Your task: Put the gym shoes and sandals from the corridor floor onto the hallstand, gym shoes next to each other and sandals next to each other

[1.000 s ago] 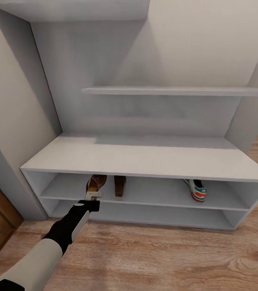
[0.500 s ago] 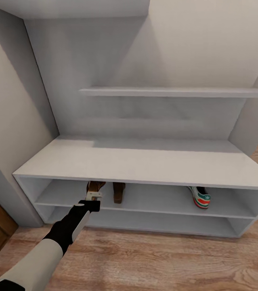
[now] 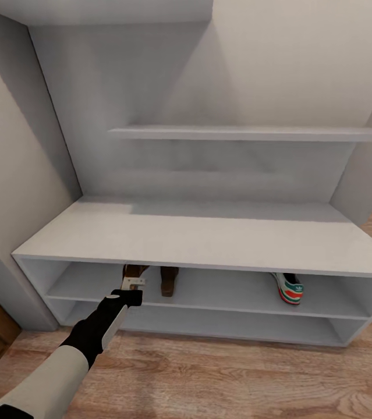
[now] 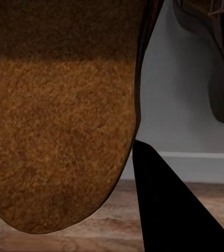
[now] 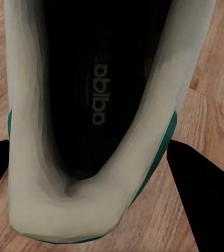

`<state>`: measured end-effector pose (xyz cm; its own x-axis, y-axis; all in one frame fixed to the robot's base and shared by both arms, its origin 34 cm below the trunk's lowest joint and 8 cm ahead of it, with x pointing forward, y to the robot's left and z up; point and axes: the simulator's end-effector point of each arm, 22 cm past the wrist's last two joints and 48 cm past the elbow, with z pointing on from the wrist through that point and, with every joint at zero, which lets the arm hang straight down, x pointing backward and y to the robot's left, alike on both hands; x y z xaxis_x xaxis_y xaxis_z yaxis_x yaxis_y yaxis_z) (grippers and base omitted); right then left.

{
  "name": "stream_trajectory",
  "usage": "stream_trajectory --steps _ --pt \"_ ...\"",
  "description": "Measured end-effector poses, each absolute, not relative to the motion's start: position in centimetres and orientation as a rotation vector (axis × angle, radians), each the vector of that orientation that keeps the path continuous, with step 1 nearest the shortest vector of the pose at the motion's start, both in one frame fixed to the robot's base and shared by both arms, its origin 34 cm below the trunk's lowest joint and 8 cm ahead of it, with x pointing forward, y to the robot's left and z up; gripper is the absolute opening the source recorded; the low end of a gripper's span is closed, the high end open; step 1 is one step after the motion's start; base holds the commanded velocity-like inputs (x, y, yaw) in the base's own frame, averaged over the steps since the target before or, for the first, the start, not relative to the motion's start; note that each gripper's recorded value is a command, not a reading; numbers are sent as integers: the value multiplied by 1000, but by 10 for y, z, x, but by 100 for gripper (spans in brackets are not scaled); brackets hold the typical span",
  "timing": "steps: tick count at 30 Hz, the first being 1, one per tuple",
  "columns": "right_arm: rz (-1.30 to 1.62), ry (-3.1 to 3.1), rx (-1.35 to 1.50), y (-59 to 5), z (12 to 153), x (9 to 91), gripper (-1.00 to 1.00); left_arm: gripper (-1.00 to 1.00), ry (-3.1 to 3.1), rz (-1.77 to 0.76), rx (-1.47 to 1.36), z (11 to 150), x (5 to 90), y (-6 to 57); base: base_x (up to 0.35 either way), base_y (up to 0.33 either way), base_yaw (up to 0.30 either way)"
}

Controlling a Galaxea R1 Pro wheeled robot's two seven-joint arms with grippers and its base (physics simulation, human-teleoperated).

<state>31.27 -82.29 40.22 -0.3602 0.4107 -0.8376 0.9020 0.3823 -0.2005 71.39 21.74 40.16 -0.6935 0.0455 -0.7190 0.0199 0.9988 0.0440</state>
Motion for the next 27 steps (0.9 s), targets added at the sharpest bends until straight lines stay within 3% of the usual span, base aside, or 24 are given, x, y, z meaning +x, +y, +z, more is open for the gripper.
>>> stream_trajectory --steps 27 --pt "-885 1936 1128 -823 402 312 -100 -100 2384 29 71 395 707 207 79 0 0"
